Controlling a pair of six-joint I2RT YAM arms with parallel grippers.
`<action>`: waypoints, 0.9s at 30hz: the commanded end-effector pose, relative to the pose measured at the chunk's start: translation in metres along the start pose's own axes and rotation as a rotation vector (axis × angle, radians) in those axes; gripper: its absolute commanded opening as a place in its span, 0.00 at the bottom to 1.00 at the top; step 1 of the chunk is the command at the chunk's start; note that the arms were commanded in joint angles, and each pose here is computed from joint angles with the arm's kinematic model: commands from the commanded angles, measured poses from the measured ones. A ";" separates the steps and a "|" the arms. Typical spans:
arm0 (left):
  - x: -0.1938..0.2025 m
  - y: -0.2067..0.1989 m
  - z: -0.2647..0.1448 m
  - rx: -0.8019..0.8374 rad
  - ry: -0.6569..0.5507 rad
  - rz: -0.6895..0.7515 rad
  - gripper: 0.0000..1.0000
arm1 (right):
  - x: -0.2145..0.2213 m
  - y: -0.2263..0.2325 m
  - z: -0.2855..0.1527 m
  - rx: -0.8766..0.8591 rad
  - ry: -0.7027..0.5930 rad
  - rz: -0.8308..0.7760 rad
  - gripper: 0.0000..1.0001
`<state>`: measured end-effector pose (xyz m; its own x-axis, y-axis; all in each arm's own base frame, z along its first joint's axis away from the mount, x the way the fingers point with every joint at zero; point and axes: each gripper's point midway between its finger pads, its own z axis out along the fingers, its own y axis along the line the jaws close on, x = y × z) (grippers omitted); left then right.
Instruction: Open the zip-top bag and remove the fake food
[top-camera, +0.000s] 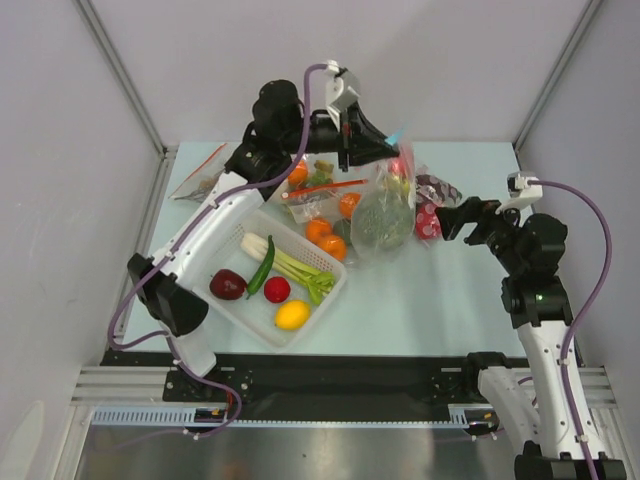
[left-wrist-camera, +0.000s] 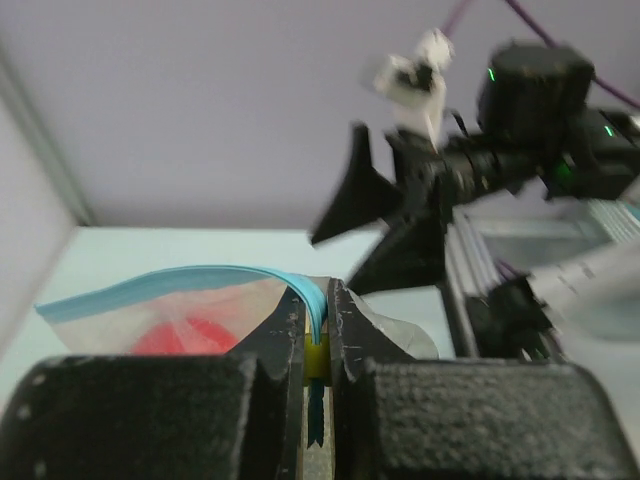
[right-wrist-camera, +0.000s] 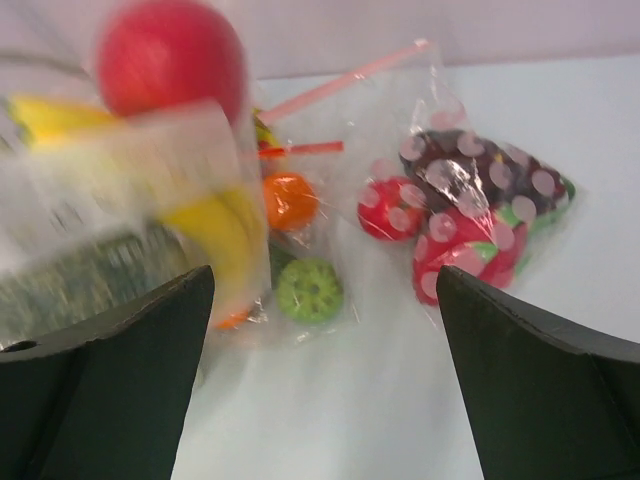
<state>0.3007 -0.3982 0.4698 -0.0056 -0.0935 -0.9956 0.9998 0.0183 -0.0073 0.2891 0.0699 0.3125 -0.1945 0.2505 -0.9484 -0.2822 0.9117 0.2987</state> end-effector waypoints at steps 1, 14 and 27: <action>0.029 -0.053 -0.004 0.224 0.102 -0.012 0.00 | -0.025 0.026 -0.011 -0.132 -0.103 -0.085 1.00; 0.159 -0.065 0.000 0.326 0.419 -0.059 0.00 | -0.041 0.084 -0.022 -0.489 -0.187 -0.290 1.00; 0.224 -0.054 -0.015 0.201 0.568 -0.017 0.00 | 0.023 0.092 0.009 -0.807 0.045 -0.262 0.94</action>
<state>0.2442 -0.4059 0.2197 -0.0912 0.5115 -0.8544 0.9681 -0.1556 -0.1965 0.2761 0.1550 0.3087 -0.1420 0.0610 -0.9880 -0.8401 0.5204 0.1529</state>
